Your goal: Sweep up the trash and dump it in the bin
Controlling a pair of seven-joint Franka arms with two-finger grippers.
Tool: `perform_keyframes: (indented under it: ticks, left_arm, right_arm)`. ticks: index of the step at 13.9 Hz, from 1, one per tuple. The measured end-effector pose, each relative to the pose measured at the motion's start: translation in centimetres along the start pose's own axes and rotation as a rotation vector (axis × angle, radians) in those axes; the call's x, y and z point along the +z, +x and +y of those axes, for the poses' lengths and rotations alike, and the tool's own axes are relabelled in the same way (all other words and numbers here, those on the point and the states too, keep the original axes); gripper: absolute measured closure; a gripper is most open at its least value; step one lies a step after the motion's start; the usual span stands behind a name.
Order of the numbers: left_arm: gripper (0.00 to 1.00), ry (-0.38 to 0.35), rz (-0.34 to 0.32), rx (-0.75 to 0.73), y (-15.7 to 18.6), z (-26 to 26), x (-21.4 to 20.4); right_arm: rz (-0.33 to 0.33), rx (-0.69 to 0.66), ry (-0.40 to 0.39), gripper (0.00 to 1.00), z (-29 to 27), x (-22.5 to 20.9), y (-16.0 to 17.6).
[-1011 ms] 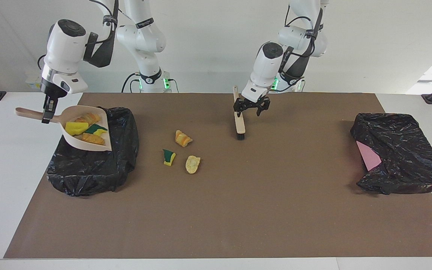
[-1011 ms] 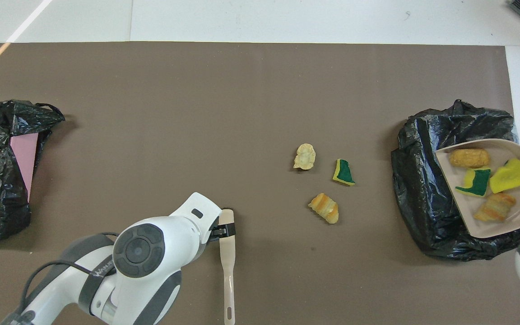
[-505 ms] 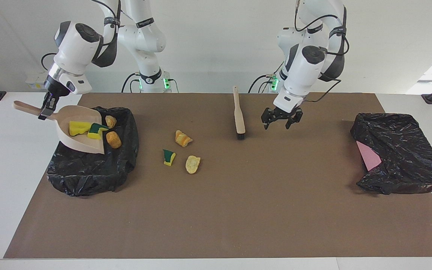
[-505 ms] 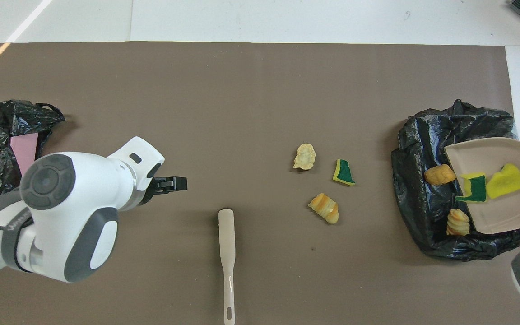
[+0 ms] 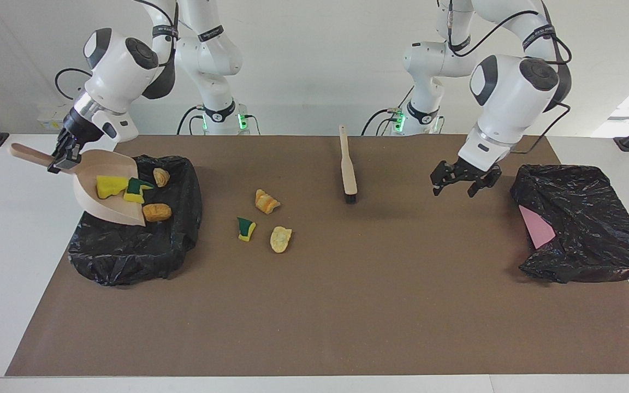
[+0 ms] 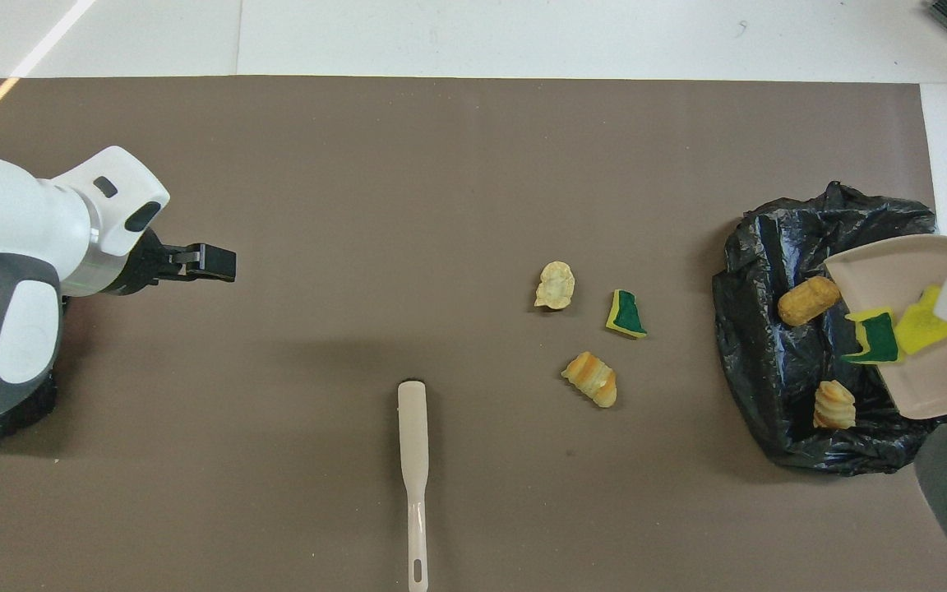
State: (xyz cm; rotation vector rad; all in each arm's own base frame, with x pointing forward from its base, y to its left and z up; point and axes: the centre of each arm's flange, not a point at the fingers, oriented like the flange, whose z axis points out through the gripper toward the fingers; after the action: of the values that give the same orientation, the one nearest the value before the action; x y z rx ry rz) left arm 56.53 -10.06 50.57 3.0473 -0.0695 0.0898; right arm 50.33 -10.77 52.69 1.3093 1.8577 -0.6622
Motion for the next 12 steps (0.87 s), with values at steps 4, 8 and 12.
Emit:
perform_keyframes:
  ticks: [4,8,12]
  left_arm:
    - [0.0,0.06,-0.032,0.015,0.4,-3.0,-5.1]
    - [0.0,0.066,-0.064,0.062,-0.2,-3.4,-9.5]
    - [0.0,0.066,-0.078,0.07,-0.5,-5.0,-9.3]
  right_arm:
    - [-0.019,0.004,0.024,0.69,-0.1,-0.3,-0.7]
    - [-0.035,-0.001,-0.018,0.69,1.4,-2.7,-0.9]
    - [-0.035,0.005,-0.032,0.69,2.4,-4.5,-0.7]
